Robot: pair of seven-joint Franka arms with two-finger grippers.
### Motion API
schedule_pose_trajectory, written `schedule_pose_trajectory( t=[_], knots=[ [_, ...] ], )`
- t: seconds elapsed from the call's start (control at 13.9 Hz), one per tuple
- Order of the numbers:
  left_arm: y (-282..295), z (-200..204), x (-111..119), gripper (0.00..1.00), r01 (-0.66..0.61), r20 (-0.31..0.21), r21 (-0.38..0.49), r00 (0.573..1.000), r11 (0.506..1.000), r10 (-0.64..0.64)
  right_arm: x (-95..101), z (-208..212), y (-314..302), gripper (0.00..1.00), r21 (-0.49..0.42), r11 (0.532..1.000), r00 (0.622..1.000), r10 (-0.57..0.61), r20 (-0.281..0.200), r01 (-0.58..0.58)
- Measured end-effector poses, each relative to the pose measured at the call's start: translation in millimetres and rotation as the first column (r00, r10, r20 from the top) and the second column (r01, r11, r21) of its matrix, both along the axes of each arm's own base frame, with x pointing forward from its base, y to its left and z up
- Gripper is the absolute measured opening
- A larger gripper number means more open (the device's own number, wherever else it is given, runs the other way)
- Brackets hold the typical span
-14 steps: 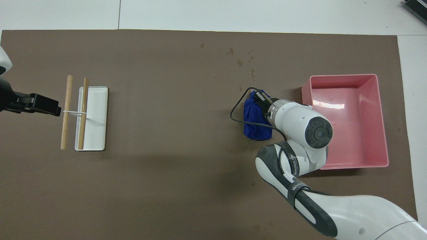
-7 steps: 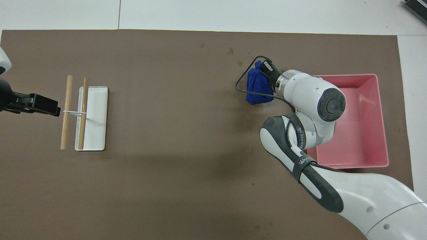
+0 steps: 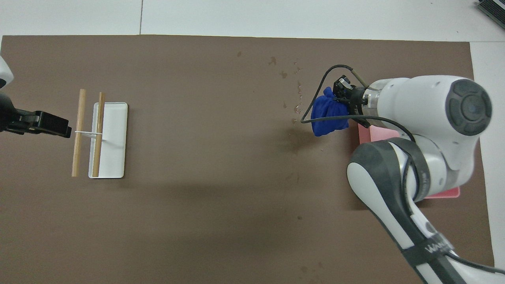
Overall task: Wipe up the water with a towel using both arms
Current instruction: 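Carry the towel with the right gripper into the pink bin and release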
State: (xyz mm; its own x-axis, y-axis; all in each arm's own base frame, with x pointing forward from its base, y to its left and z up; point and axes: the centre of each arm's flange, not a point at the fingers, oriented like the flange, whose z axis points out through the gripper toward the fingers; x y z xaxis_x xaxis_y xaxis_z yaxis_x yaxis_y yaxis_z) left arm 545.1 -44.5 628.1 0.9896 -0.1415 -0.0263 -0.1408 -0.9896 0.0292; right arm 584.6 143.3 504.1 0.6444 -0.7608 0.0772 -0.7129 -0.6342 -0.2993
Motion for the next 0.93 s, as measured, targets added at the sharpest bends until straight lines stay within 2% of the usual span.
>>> schedule_pose_trajectory(
  t=[0.14, 0.29, 0.43, 0.57, 0.79, 0.93],
  knots=[
    [0, 0, 0, 1.0, 0.0, 0.0, 0.0, 1.0, 1.0, 0.0, -12.6, 7, -39, 0.15, -0.047, 0.996, 0.995, 0.075, -0.062, -0.078],
    [0, 0, 0, 1.0, 0.0, 0.0, 0.0, 1.0, 1.0, 0.0, -11.1, -6, -104, 0.15, -0.097, 0.973, 0.976, 0.199, -0.086, -0.207],
    [0, 0, 0, 1.0, 0.0, 0.0, 0.0, 1.0, 1.0, 0.0, -11.7, -35, -176, 0.15, -0.131, 0.936, 0.943, 0.312, -0.114, -0.326],
    [0, 0, 0, 1.0, 0.0, 0.0, 0.0, 1.0, 1.0, 0.0, -14.6, -74, -221, 0.15, -0.135, 0.918, 0.924, 0.354, -0.144, -0.373],
    [0, 0, 0, 1.0, 0.0, 0.0, 0.0, 1.0, 1.0, 0.0, -24.0, -122, -229, 0.15, -0.111, 0.913, 0.91, 0.369, -0.189, -0.393],
    [0, 0, 0, 1.0, 0.0, 0.0, 0.0, 1.0, 1.0, 0.0, -36.4, -130, -220, 0.15, -0.069, 0.908, 0.888, 0.386, -0.249, -0.414]
  ],
)
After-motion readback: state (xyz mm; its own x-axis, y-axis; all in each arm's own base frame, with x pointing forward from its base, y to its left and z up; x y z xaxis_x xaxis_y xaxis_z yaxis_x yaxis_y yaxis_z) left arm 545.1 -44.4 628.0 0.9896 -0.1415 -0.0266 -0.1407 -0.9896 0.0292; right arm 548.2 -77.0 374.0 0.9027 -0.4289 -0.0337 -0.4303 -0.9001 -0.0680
